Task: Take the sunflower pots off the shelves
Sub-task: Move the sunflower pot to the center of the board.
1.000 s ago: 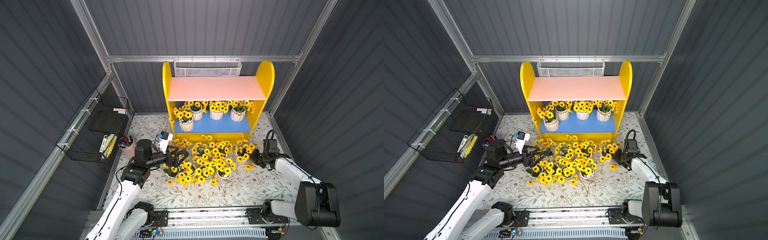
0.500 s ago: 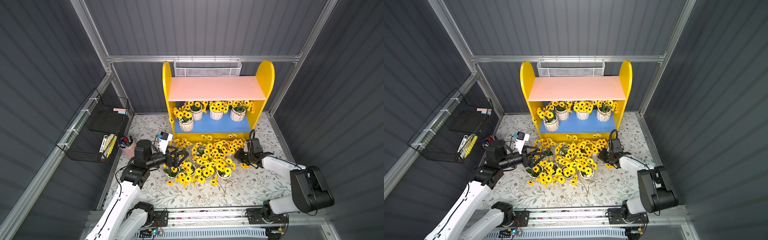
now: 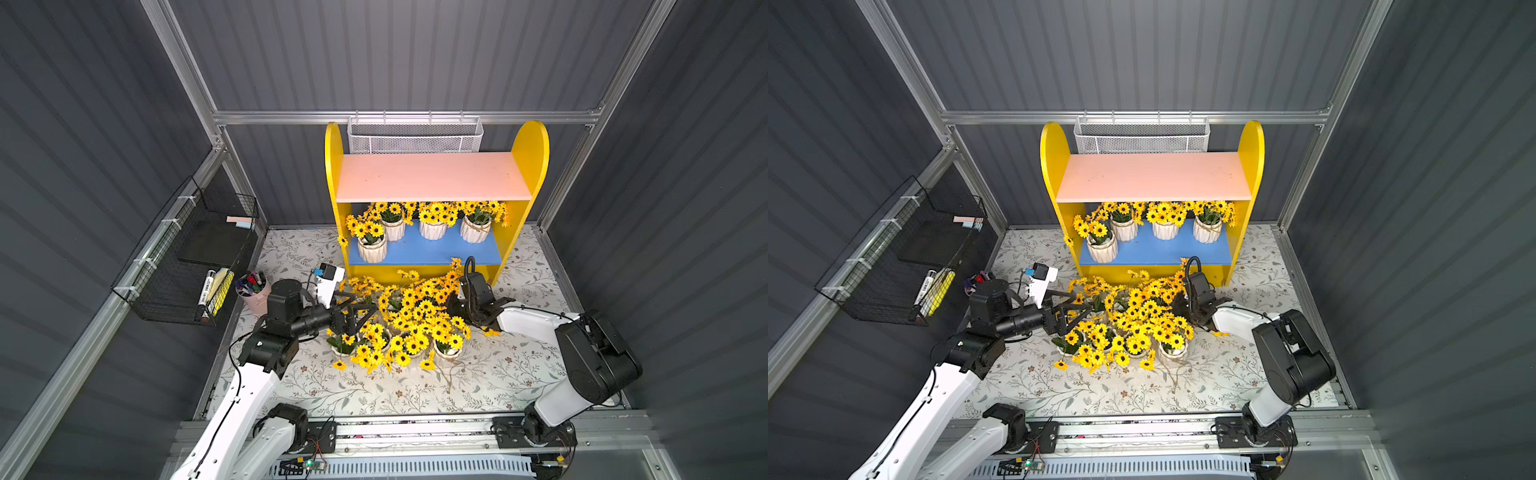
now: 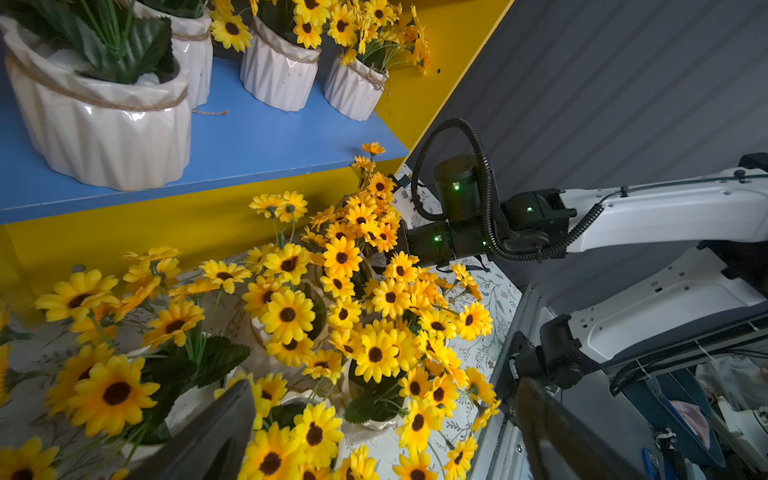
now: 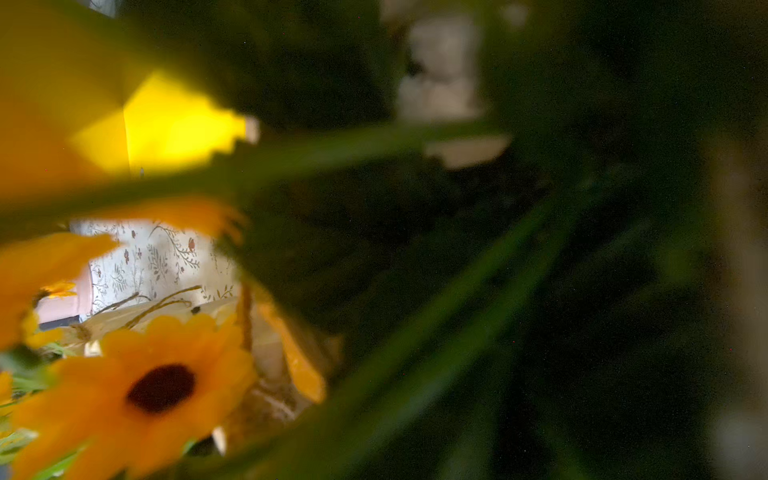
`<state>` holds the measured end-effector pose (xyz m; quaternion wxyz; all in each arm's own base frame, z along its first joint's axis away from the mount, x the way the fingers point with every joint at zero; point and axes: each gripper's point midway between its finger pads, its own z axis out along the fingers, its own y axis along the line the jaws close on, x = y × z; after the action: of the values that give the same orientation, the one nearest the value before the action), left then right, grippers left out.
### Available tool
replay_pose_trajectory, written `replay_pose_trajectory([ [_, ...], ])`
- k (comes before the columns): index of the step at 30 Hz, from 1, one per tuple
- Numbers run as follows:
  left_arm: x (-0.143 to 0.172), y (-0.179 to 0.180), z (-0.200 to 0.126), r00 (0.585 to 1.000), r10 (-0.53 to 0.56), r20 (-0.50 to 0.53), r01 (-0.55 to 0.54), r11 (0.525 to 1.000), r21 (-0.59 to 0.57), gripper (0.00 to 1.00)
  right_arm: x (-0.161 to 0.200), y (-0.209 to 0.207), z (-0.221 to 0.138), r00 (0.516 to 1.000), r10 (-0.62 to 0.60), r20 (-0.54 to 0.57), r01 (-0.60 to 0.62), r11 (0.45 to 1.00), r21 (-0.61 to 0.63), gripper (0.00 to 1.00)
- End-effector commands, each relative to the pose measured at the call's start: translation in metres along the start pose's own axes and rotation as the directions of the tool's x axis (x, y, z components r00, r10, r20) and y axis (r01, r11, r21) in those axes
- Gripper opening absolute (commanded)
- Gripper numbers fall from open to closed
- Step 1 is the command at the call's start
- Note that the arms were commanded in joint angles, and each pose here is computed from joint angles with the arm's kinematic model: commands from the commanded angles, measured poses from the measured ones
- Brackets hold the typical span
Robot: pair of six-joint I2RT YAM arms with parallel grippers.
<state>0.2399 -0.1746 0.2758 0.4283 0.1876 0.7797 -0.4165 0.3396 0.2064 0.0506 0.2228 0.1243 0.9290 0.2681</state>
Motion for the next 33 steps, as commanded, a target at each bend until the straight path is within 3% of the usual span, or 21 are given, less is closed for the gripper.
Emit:
replay_pose_trajectory([
  [1, -0.009, -0.010, -0.005, 0.998, 0.053, 0.023, -0.054, 0.999, 0.009, 0.99, 0.011, 0.019, 0.009, 1.000, 0.014, -0.013, -0.015, 0.999, -0.033, 0.00],
  [7, -0.009, -0.009, -0.006, 0.998, 0.056, 0.023, -0.056, 0.998, 0.002, 1.00, 0.026, 0.037, 0.018, 0.999, -0.024, -0.045, 0.022, 0.998, -0.056, 0.00],
  [15, -0.015, -0.004, -0.007, 0.999, 0.049, 0.021, -0.048, 0.998, -0.045, 1.00, 0.014, -0.005, -0.035, 0.991, -0.132, 0.013, 0.127, 0.974, 0.187, 0.01],
  [16, -0.016, -0.003, -0.007, 0.999, 0.046, 0.022, -0.045, 0.998, -0.051, 0.99, 0.012, -0.009, -0.048, 0.988, -0.156, 0.013, 0.150, 0.967, 0.204, 0.18],
  [18, -0.021, -0.001, -0.008, 0.998, 0.047, 0.030, -0.045, 0.997, -0.071, 1.00, 0.007, -0.015, -0.068, 0.981, -0.190, 0.027, 0.178, 0.954, 0.243, 0.24],
  [21, -0.029, 0.009, -0.010, 0.998, 0.048, 0.044, -0.042, 0.989, -0.140, 0.99, 0.000, -0.018, -0.102, 0.963, -0.264, 0.045, 0.241, 0.927, 0.287, 0.44],
  [25, -0.031, 0.039, -0.019, 0.998, 0.029, 0.057, -0.009, 0.947, -0.321, 0.99, -0.015, 0.013, -0.145, 0.916, -0.381, 0.126, 0.350, 0.912, 0.215, 0.61],
  [29, -0.024, 0.082, -0.041, 0.993, -0.018, 0.116, 0.080, 0.829, -0.553, 0.99, -0.036, 0.086, -0.178, 0.813, -0.500, 0.297, 0.519, 0.855, 0.016, 0.77],
  [33, -0.031, 0.093, -0.053, 0.989, 0.055, 0.136, 0.043, 0.776, -0.629, 1.00, -0.058, 0.163, -0.180, 0.669, -0.564, 0.485, 0.672, 0.737, -0.070, 0.95],
])
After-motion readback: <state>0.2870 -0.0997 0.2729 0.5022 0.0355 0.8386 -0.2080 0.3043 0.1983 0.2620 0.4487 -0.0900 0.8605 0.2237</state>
